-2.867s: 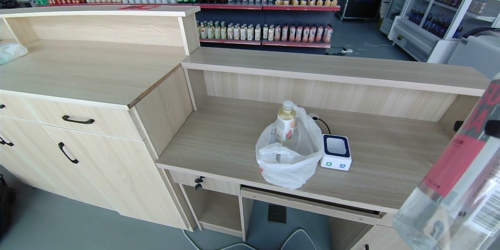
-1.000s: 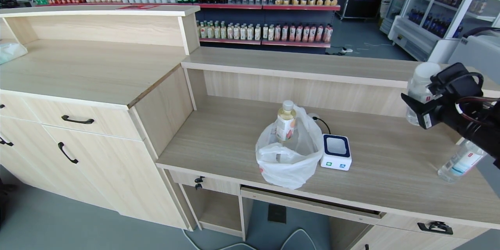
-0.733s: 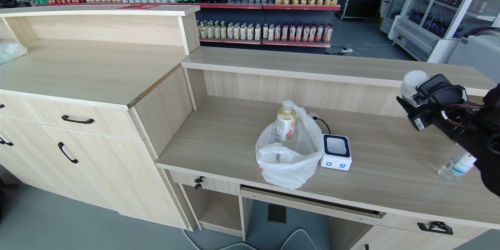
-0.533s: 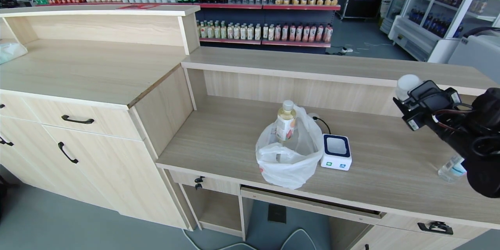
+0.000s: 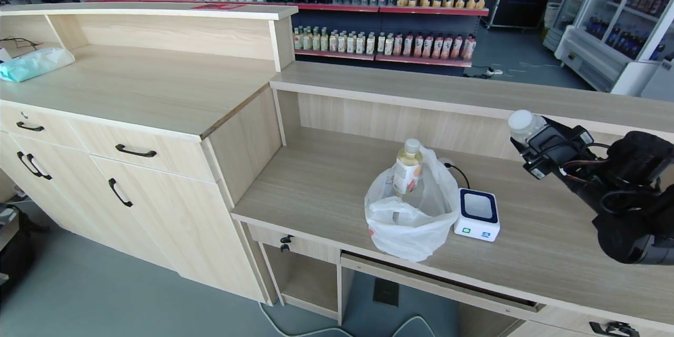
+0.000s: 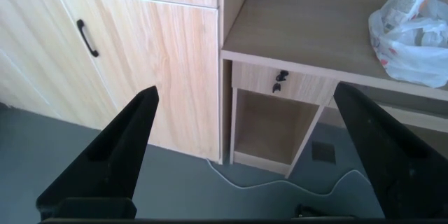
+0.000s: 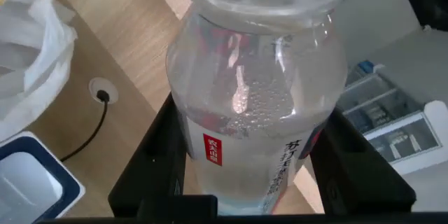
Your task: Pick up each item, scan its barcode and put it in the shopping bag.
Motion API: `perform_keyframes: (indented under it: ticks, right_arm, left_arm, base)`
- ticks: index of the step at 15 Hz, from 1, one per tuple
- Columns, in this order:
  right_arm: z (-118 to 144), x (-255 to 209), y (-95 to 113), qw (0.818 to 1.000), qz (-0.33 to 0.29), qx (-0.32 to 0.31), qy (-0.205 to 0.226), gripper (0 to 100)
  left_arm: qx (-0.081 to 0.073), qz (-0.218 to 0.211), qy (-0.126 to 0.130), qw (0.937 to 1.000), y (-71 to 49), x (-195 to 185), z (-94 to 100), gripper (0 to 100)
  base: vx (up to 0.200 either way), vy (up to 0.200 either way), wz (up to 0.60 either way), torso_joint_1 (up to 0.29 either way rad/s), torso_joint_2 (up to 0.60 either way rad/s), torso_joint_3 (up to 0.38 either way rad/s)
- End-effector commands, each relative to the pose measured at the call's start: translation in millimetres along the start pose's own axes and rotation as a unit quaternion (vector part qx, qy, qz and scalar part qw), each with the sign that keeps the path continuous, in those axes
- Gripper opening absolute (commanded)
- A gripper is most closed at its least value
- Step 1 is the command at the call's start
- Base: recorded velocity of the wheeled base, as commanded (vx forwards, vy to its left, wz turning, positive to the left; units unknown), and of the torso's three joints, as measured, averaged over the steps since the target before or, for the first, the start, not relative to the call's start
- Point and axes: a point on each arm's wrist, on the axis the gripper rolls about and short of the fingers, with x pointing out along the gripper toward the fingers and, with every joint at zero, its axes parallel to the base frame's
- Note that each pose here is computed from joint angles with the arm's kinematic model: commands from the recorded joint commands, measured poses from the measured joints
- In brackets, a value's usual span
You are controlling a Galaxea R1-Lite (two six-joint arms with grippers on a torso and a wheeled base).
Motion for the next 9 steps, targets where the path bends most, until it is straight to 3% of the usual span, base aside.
perform_keyframes:
  ticks: [1, 5, 9]
  right_arm:
    - [-9, 4, 8, 1.000, 0.011, -0.001, -0.009, 0]
    - [-31, 13, 19, 0.998, 0.046, -0.033, -0.041, 0]
    - [-56, 9, 27, 0.998, 0.061, -0.028, -0.016, 0]
  left_arm:
    - [0.000, 0.000, 0.000, 1.0000, 0.0, 0, 0.0, 100]
    - [0.000, 0.000, 0.001, 1.0000, 0.0, 0, 0.1, 100]
    - [-0.001, 0.000, 0.000, 1.0000, 0.0, 0, 0.0, 100]
  base:
    - [0.000, 0.000, 0.60, -0.002, 0.00, -0.002]
    - [0.000, 0.000, 0.00, 0.000, 0.00, 0.000]
    - [0.000, 0.000, 0.00, 0.000, 0.00, 0.000]
